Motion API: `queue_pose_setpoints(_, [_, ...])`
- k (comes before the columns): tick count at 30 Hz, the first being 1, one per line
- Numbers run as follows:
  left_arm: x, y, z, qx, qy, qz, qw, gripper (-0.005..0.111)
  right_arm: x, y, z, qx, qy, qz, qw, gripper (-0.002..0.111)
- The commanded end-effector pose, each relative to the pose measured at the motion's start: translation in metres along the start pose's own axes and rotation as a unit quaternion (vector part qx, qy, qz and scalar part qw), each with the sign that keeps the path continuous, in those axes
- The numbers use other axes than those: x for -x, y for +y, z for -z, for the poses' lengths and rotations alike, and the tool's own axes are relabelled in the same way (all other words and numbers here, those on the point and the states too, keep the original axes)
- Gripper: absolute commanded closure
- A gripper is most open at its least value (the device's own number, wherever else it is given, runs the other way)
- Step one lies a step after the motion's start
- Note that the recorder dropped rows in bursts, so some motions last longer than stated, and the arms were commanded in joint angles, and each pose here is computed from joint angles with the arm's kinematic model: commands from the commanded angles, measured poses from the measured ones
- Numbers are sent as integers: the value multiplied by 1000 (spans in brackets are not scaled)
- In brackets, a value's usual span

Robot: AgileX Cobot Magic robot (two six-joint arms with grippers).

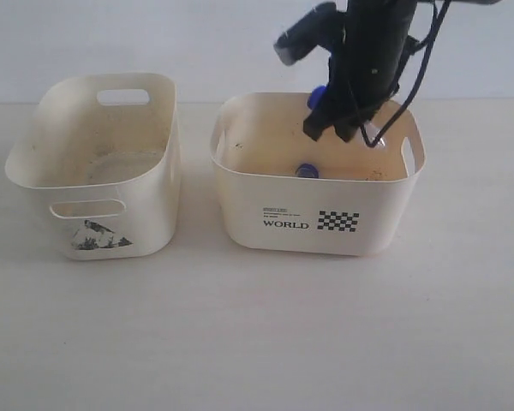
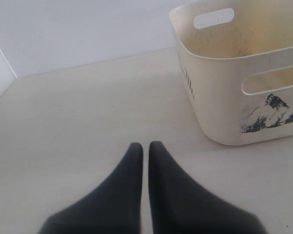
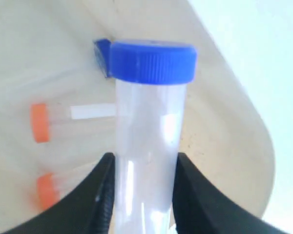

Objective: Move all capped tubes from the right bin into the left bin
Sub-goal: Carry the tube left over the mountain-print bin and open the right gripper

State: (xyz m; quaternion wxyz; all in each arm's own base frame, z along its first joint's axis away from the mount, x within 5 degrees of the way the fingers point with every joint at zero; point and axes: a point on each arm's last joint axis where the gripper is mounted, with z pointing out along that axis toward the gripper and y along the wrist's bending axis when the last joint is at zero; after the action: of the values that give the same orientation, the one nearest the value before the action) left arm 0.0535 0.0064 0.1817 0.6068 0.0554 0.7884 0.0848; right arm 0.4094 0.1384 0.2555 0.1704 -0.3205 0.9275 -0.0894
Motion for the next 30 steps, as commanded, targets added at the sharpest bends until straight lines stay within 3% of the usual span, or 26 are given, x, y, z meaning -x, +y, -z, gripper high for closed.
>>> queue_pose_setpoints(1, [1, 0, 0, 1, -3, 4, 1000, 102, 15, 31, 61, 51, -118, 46, 991, 108])
queue_pose_setpoints(7, [1, 0, 0, 1, -3, 4, 1000, 102, 42, 104, 111, 154, -286, 111, 939, 108])
queue_pose_setpoints(11, [1, 0, 0, 1, -3, 4, 1000, 102, 69, 151, 104, 144, -382, 127, 904, 108])
queue_pose_setpoints(15, [1, 0, 0, 1, -3, 4, 1000, 102, 99, 174, 76, 134, -440, 74, 885, 107])
queue_pose_setpoints(18, [1, 0, 0, 1, -3, 4, 1000, 102, 113, 183, 54, 145, -422, 75, 892, 85])
queue_pose_setpoints(22, [1, 0, 0, 1, -3, 4, 1000, 102, 123, 189, 39, 164, -404, 55, 898, 21])
queue_pose_setpoints(23, [1, 0, 0, 1, -3, 4, 1000, 102, 124, 189, 39, 171, -399, 44, 900, 13])
queue_pose_setpoints(25, [1, 0, 0, 1, -3, 4, 1000, 102, 123, 188, 42, 178, -385, 30, 905, 16])
queue_pose_setpoints(27, [1, 0, 0, 1, -3, 4, 1000, 102, 120, 184, 47, 168, -360, 29, 917, 32])
queue_pose_setpoints(30, [1, 0, 0, 1, -3, 4, 1000, 102, 110, 172, 62, 131, -307, 56, 941, 80])
